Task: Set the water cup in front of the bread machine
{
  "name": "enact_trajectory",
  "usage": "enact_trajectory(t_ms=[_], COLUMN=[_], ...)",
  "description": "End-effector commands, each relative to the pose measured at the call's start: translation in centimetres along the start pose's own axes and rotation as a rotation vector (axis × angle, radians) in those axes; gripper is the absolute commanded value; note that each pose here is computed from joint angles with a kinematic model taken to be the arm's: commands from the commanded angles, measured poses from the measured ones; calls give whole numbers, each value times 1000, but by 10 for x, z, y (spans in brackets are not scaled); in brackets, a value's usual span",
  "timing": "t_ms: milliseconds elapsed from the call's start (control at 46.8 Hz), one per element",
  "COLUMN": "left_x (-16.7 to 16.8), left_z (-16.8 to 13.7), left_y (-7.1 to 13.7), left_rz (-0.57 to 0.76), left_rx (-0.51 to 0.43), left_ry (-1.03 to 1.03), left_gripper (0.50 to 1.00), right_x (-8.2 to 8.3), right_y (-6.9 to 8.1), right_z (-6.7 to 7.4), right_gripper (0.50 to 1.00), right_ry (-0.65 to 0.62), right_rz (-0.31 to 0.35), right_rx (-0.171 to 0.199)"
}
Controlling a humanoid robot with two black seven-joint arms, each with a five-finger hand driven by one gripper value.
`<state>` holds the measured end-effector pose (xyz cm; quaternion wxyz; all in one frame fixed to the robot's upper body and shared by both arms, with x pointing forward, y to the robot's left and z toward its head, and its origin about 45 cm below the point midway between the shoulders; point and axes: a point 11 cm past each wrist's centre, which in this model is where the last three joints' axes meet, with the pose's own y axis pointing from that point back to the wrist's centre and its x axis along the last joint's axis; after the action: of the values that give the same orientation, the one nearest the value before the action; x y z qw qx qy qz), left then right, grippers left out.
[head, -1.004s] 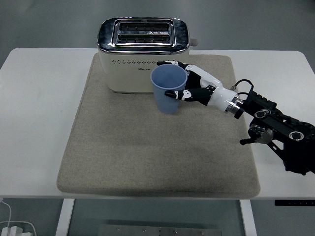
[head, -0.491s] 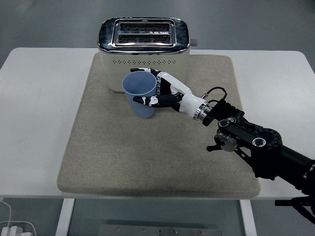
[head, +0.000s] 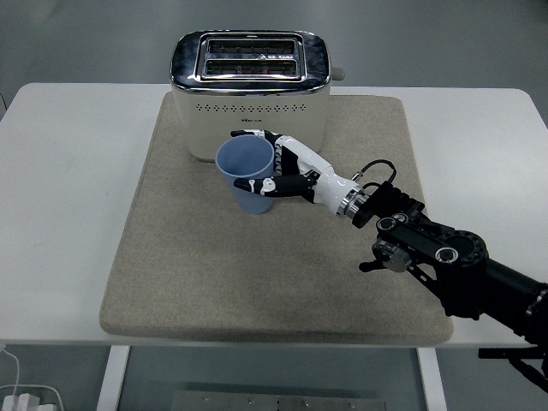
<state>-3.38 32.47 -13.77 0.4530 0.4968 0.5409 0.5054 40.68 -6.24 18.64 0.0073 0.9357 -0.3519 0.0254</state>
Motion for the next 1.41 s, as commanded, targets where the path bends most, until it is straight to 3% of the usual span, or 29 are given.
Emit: enact_trajectory(t_ms=[0, 449, 1047, 1197, 1389], left_x=[0, 0, 0, 0, 0], left_z=[0, 0, 0, 0, 0], left_y=[0, 0, 0, 0, 0], left_rz=[0, 0, 0, 0, 0], left_rx=[0, 0, 0, 0, 0], left_ry=[0, 0, 0, 0, 0], left_gripper=[1000, 1000, 1000, 1000, 1000], right_x=[1, 0, -2, -7, -7], right_y=[1, 3, 3, 3, 3], right_z=[2, 5, 4, 4, 3], right_gripper=[823, 913, 915, 915, 915], right_ry=[-2, -21, -32, -52, -54], right_rz=[4, 7, -3, -48, -53], right_rx=[-3, -1, 3, 3, 5])
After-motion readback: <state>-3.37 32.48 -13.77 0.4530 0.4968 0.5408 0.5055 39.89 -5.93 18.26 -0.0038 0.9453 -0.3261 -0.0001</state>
